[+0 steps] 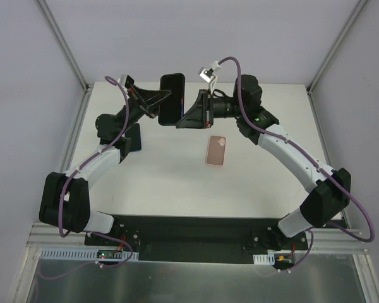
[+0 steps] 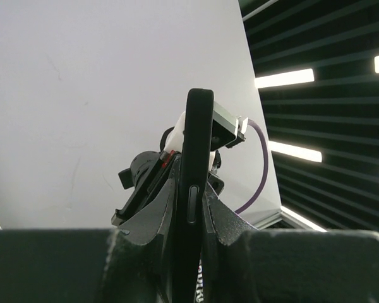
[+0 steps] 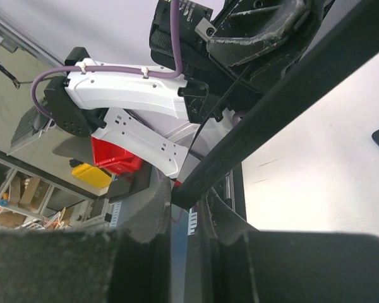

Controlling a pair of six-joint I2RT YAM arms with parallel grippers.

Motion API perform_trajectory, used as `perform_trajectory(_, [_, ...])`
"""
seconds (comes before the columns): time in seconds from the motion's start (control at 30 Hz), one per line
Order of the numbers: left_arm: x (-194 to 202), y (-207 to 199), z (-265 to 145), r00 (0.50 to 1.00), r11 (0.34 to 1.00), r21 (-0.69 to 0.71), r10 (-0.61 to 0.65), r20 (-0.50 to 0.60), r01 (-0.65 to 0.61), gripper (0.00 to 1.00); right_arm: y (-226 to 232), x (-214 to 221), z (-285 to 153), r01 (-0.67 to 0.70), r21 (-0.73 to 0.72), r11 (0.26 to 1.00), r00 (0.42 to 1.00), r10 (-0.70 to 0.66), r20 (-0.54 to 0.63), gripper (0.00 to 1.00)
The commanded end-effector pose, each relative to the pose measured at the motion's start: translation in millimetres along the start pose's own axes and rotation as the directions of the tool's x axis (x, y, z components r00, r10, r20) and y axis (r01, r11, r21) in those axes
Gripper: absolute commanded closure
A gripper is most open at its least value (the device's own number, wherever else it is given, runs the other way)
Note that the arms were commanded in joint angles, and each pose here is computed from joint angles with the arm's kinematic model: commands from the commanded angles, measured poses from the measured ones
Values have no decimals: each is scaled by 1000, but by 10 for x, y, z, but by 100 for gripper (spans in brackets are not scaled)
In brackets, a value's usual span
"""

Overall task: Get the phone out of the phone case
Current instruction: Remove the phone case from the phone.

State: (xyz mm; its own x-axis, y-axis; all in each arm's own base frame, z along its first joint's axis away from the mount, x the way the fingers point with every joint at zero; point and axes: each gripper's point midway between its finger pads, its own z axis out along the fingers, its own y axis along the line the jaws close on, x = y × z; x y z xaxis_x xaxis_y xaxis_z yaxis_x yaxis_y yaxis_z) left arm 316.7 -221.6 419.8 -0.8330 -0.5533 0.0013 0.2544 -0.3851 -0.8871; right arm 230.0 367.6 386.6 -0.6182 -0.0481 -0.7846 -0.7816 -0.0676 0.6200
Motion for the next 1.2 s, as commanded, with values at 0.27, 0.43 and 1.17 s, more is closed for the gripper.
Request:
perform_trajectory(0.27, [115,-100,-159,964,964,-8,-265,-16,264,100,478,-72,-158,392,-49,919,920,-391,32,99])
perform_trajectory(0.43, [32,143,-203,950,948,-55,-310,36,312,100,529,-73,-189,438,-17,899,898,-437,55,99])
perform_trajectory(1.17, [-134,817,-318,899,885,-161,-420,125,436,100,641,-45,-156,574,-14,819,815,-570,102,99])
